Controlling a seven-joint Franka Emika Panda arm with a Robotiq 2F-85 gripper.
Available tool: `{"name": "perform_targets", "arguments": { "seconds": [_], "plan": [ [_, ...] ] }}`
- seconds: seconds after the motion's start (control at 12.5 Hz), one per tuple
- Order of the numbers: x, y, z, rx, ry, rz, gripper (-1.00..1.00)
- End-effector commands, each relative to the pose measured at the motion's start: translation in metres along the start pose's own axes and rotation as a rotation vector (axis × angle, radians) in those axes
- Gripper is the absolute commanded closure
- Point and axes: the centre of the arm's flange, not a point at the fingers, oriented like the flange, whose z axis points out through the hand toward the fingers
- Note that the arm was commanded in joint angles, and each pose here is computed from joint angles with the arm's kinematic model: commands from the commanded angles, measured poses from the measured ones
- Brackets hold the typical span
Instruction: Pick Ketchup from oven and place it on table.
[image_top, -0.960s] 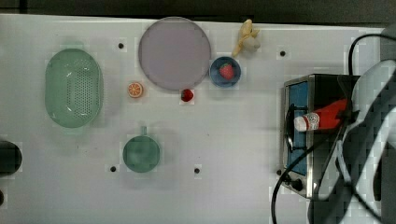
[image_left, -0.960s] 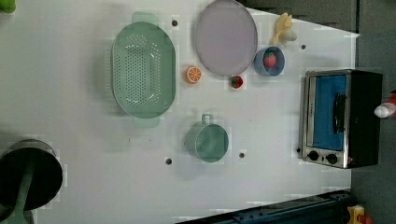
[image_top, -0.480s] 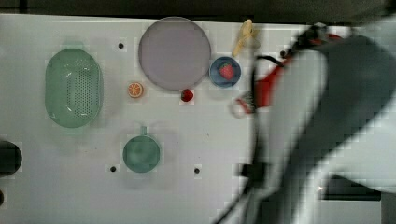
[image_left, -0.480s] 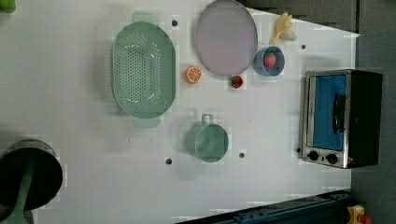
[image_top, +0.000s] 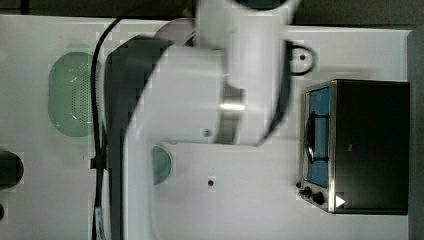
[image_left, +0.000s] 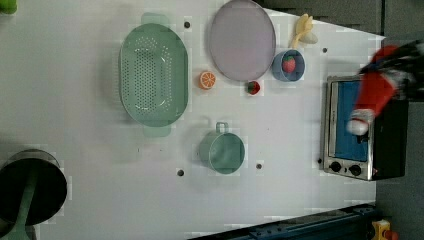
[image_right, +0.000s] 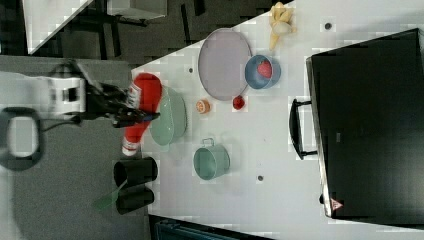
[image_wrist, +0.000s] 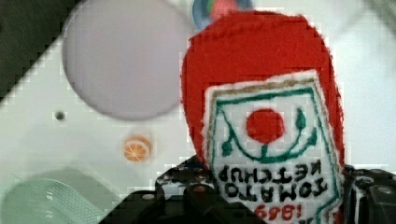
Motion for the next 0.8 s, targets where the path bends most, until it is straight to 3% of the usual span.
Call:
{"name": "perform_targets", "arguments": {
  "seconds": [0.08,0.32,0.8],
  "plan": [
    [0.022,0.031,0.083,-0.113,-0.045,0.079,-0.27],
    [0.018,0.044,0.164,-0.119,-0.042,0.087,-0.27],
    [0.004,0.059,0.29,-0.1,0.036,0.08,-0.27]
  ]
}}
